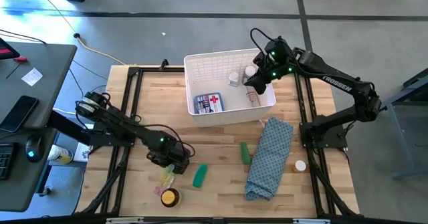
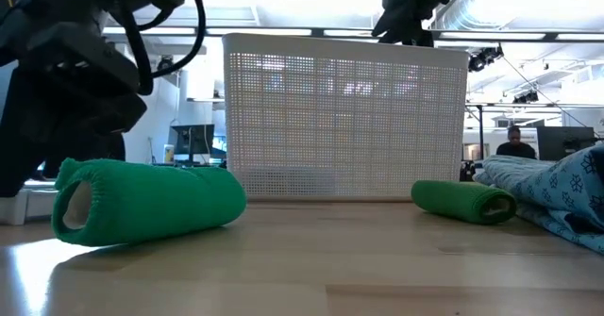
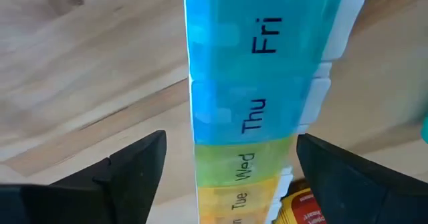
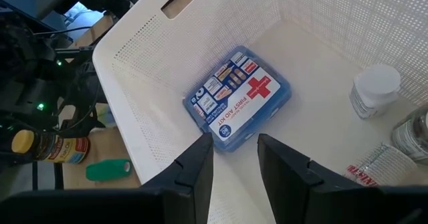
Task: Pick & place medical supplies in basket/bin
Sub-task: Put the medicine organizer into the white bin
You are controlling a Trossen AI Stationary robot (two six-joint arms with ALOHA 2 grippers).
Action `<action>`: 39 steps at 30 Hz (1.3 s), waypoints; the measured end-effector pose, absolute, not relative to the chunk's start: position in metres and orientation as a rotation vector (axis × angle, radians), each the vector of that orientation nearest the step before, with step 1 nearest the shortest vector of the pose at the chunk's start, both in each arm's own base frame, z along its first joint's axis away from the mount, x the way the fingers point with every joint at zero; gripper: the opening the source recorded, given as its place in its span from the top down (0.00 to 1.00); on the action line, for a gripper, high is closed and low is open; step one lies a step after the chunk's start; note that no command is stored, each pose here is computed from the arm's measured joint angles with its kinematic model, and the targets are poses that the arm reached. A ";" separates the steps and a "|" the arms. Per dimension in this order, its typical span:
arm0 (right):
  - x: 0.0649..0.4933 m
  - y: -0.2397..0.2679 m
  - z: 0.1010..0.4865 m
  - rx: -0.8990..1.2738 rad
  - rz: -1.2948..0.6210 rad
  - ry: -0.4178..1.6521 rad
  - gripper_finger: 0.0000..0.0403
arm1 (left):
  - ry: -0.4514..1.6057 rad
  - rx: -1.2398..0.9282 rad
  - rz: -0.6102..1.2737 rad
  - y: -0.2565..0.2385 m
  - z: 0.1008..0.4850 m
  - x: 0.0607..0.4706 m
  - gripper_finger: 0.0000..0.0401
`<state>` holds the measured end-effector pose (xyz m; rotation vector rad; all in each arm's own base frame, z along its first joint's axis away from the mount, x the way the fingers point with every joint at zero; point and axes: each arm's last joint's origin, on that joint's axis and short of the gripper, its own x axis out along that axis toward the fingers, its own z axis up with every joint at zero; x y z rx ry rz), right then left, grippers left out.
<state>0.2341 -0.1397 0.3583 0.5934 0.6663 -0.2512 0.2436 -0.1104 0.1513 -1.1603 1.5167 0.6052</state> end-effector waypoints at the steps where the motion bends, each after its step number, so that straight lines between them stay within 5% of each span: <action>1: 0.234 -0.140 0.358 0.595 -0.252 0.666 0.73 | 1.517 -1.157 0.610 -0.110 0.151 0.243 0.09; 21: 0.234 -0.140 0.358 0.598 -0.264 0.668 0.73 | 1.585 -1.074 0.646 -0.113 0.141 0.249 0.39; 39: 0.235 -0.138 0.358 0.610 -0.262 0.669 0.73 | 1.553 -1.064 0.605 -0.106 0.176 0.234 0.39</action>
